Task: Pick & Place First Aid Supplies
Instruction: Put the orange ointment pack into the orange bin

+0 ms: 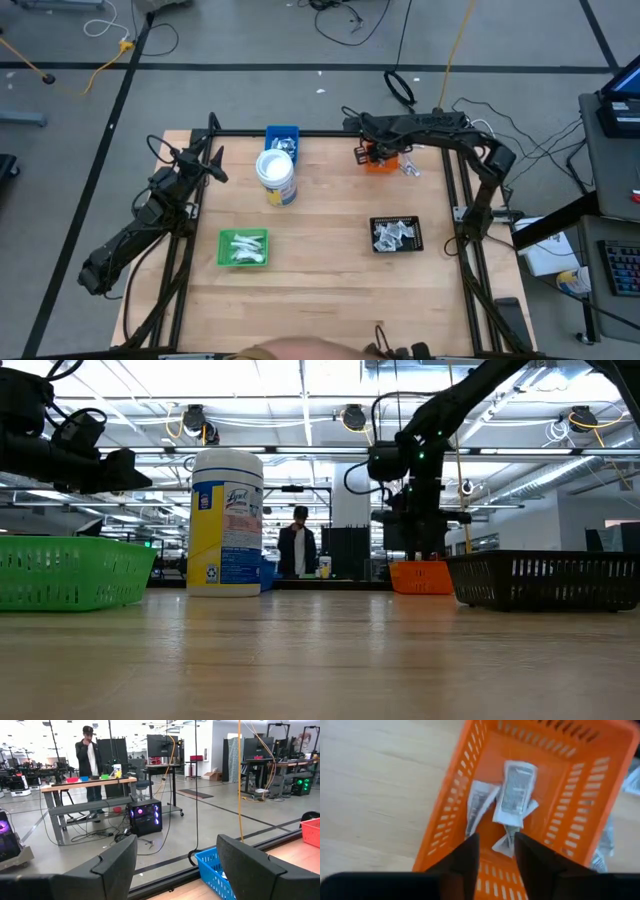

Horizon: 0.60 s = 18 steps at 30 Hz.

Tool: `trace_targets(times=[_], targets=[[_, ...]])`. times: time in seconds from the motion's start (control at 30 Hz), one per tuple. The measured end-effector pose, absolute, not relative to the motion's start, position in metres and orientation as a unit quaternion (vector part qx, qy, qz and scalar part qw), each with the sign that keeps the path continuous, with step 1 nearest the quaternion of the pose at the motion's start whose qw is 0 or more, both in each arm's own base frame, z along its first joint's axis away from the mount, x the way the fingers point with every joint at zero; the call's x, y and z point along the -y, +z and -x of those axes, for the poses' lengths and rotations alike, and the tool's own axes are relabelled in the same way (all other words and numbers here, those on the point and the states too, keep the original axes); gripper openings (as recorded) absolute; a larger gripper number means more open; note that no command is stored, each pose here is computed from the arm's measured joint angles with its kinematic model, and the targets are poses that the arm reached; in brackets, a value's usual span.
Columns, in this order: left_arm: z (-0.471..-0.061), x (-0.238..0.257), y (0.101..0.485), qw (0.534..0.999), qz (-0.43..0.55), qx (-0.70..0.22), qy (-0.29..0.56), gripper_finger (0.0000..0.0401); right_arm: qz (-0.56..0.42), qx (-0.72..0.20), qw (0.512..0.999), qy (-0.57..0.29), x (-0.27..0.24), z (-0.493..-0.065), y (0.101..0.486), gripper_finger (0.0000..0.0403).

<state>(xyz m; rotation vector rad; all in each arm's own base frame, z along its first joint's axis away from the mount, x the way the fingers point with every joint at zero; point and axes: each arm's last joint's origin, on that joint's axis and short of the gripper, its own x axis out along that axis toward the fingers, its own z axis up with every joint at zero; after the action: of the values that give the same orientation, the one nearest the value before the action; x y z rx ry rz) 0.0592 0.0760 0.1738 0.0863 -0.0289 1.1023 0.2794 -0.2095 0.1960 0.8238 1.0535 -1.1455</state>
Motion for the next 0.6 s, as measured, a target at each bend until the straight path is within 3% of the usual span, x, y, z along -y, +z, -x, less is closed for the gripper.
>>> trace_targets(times=[0.2,0.6], targets=[[-0.059,-0.076,0.174,0.851,-0.041,0.014,0.523,0.0273,-0.324,-0.462,0.672,-0.48,0.204,-0.266,0.225,0.0163],[-0.059,-0.076,0.174,0.851,-0.041,0.014,0.523,0.0274,-0.267,-0.507,0.712,-0.405,0.162,-0.214,0.227,0.0162]])
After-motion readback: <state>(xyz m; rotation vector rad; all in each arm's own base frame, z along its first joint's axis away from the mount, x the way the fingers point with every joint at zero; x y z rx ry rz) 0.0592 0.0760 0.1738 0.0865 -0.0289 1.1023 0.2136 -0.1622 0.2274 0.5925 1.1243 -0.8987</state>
